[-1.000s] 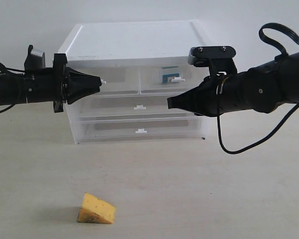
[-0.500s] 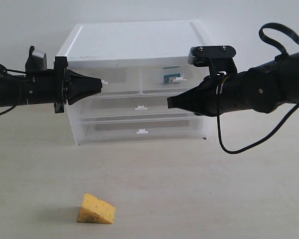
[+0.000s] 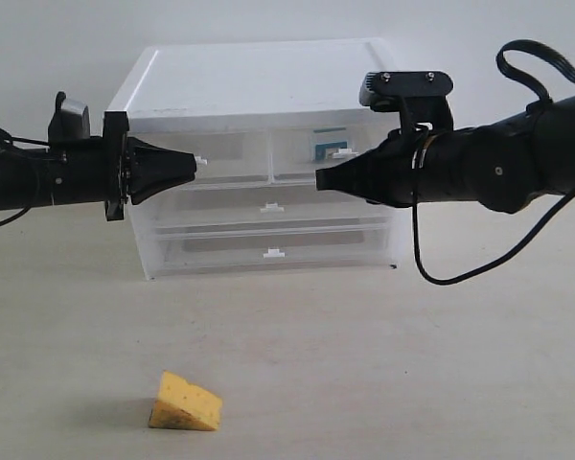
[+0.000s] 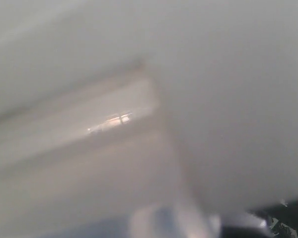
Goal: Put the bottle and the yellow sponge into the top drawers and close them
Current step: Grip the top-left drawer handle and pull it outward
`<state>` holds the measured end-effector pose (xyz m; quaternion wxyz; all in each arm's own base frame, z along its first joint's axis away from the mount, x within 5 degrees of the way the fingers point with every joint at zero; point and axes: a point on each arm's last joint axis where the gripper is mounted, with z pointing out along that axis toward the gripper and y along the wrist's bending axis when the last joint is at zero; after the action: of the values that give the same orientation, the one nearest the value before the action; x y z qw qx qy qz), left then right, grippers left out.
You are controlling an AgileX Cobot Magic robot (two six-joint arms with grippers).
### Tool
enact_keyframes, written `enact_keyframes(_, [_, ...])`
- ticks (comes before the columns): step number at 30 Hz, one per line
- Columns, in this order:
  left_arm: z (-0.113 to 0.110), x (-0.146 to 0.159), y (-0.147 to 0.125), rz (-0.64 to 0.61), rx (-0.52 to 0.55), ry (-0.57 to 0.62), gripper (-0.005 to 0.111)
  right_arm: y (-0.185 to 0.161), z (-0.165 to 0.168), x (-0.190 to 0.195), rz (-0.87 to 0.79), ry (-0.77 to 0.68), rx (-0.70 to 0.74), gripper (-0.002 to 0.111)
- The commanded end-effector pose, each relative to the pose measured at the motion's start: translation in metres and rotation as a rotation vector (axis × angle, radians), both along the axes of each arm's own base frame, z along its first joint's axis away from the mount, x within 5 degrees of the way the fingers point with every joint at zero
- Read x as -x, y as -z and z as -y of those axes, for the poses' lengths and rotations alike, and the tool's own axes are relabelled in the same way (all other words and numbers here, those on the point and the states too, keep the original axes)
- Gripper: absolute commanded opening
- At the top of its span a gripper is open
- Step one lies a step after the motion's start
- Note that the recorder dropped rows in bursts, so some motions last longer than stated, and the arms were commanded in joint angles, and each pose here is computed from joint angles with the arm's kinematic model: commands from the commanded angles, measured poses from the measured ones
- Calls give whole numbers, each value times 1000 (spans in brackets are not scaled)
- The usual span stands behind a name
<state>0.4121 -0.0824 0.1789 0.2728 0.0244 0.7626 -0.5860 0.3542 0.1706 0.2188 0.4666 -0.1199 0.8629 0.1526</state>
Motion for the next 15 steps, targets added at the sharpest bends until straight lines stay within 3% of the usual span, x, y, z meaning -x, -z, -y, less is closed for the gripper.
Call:
enact_keyframes(1, [2, 5, -12, 42, 38, 41, 4, -7, -1, -9, 43, 3, -15, 0])
enact_keyframes(15, [2, 37, -19, 28, 27, 44, 4, 3, -8, -23, 64, -1, -25, 0])
